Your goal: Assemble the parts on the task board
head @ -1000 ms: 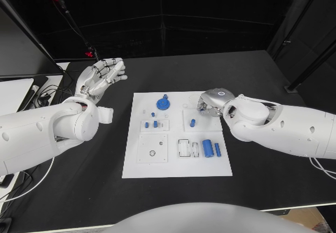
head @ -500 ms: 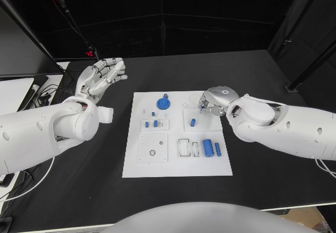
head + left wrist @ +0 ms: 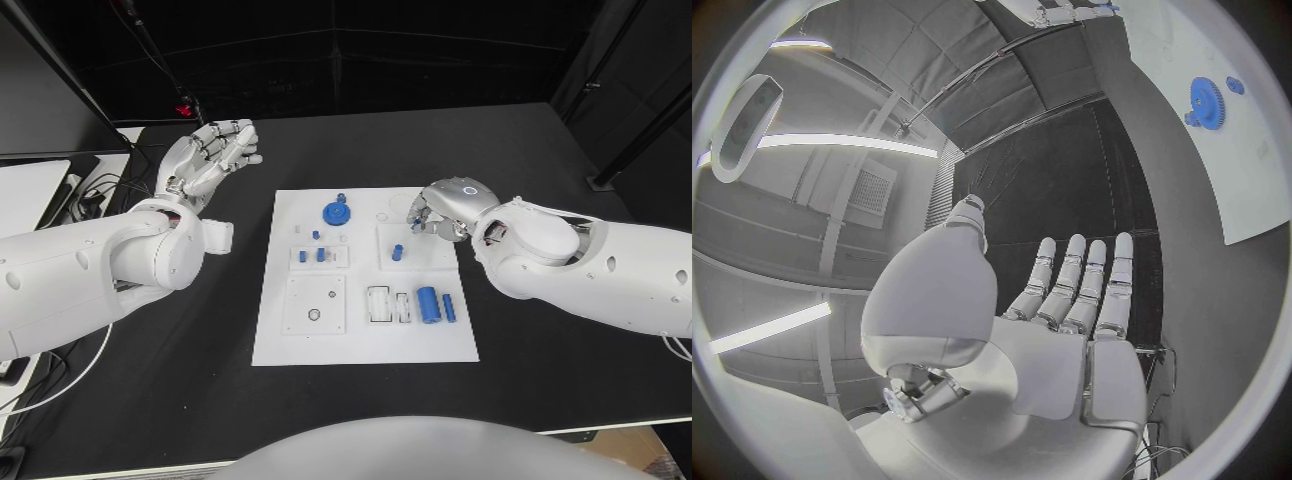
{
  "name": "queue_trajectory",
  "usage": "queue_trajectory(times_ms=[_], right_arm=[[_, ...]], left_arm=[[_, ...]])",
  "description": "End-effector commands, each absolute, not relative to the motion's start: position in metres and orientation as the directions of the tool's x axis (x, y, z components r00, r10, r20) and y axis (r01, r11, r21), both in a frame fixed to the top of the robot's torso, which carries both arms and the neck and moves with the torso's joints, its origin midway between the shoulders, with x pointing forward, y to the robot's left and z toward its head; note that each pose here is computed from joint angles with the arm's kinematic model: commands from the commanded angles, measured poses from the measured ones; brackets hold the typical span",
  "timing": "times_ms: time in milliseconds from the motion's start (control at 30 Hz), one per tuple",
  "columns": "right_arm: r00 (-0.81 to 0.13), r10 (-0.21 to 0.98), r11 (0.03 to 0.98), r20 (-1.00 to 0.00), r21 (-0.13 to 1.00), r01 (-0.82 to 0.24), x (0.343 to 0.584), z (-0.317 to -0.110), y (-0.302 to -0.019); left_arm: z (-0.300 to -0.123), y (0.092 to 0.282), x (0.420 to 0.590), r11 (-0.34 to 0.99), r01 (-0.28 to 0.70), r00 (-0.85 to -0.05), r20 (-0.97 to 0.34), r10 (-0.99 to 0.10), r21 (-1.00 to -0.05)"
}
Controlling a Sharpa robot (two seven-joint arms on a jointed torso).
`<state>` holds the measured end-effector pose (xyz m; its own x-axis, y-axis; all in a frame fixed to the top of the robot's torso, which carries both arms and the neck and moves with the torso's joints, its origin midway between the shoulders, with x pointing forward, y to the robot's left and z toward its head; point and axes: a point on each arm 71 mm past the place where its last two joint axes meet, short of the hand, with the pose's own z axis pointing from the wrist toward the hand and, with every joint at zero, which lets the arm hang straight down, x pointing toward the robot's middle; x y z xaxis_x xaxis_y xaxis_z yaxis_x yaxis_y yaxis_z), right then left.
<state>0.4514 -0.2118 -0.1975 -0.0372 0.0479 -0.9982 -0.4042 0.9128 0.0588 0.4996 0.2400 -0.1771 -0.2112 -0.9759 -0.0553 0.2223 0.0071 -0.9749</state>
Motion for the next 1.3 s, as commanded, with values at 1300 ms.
queue_trajectory(times_ms=[1300], right_arm=[[-0.138,0.115,0.711,-0.984,0.179,-0.68,0.411,-0.197,-0.092]], left_arm=[[-0.169,0.233,0.498,-0.031,0.335,-0.228,-0.049,-0.973,-0.942]])
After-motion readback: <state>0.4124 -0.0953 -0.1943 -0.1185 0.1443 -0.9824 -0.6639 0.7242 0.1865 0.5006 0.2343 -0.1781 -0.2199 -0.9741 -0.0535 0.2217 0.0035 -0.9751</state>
